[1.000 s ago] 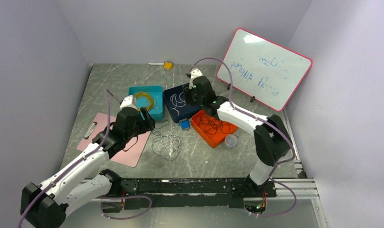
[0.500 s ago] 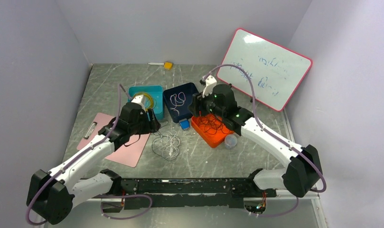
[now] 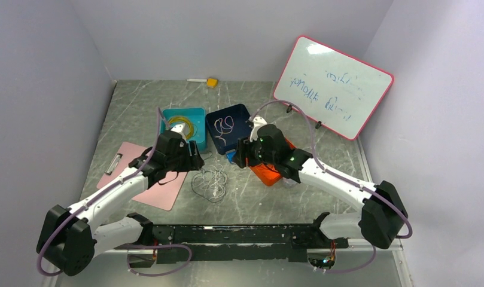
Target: Untangle the cables
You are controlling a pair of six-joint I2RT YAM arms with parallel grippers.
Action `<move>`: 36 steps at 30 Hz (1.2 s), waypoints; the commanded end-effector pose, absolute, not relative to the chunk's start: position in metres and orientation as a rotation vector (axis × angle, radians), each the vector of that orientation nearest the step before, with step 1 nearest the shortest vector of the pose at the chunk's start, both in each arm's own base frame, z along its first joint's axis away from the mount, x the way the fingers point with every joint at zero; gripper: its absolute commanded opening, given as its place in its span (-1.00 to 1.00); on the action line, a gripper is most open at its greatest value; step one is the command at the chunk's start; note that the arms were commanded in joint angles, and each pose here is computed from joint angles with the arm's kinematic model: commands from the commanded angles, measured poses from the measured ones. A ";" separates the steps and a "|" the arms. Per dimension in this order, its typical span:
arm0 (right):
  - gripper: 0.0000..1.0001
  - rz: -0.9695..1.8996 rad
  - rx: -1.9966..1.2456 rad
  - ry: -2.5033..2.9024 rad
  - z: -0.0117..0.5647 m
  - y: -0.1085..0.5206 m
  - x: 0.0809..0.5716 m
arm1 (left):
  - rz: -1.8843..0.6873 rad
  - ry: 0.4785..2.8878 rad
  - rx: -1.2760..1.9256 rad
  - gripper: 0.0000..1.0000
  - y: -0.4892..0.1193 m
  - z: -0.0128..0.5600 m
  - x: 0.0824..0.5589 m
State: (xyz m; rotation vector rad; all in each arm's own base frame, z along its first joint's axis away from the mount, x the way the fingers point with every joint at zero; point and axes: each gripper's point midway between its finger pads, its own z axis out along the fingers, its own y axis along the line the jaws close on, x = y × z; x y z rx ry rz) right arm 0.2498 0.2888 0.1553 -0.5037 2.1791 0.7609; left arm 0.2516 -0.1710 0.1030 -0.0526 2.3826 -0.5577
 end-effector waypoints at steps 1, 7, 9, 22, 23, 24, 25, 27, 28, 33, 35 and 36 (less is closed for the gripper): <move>0.17 0.699 -0.244 2.134 0.169 0.272 0.262 | -0.468 2.330 -0.169 0.33 -0.154 0.120 0.262; 0.18 0.648 -0.055 2.004 0.202 0.248 0.276 | -0.382 2.161 -0.315 0.35 -0.126 0.166 0.272; 0.19 0.628 -0.032 1.986 0.209 0.243 0.279 | -0.365 2.147 -0.322 0.36 -0.122 0.172 0.272; 0.20 0.581 -0.034 2.024 0.198 0.242 0.282 | -0.374 2.168 -0.304 0.34 -0.123 0.162 0.267; 0.20 0.570 -0.036 2.021 0.199 0.241 0.283 | -0.377 2.170 -0.301 0.33 -0.124 0.161 0.268; 0.20 0.547 -0.036 2.017 0.200 0.239 0.286 | -0.377 2.168 -0.299 0.34 -0.125 0.162 0.269; 0.20 0.526 -0.038 2.010 0.203 0.237 0.289 | -0.376 2.168 -0.293 0.33 -0.125 0.162 0.269; 0.21 0.459 -0.039 2.002 0.205 0.231 0.295 | -0.371 2.162 -0.293 0.33 -0.125 0.163 0.271; 0.21 0.423 -0.037 1.998 0.207 0.227 0.298 | -0.358 2.157 -0.300 0.34 -0.123 0.164 0.272; 0.23 0.289 -0.006 1.973 0.216 0.197 0.318 | -0.363 2.130 -0.364 0.35 -0.113 0.174 0.284; 0.23 0.288 0.023 1.976 0.219 0.182 0.330 | -0.367 2.121 -0.394 0.34 -0.105 0.178 0.293; 0.23 0.297 0.031 1.976 0.219 0.175 0.335 | -0.363 2.114 -0.409 0.34 -0.100 0.180 0.298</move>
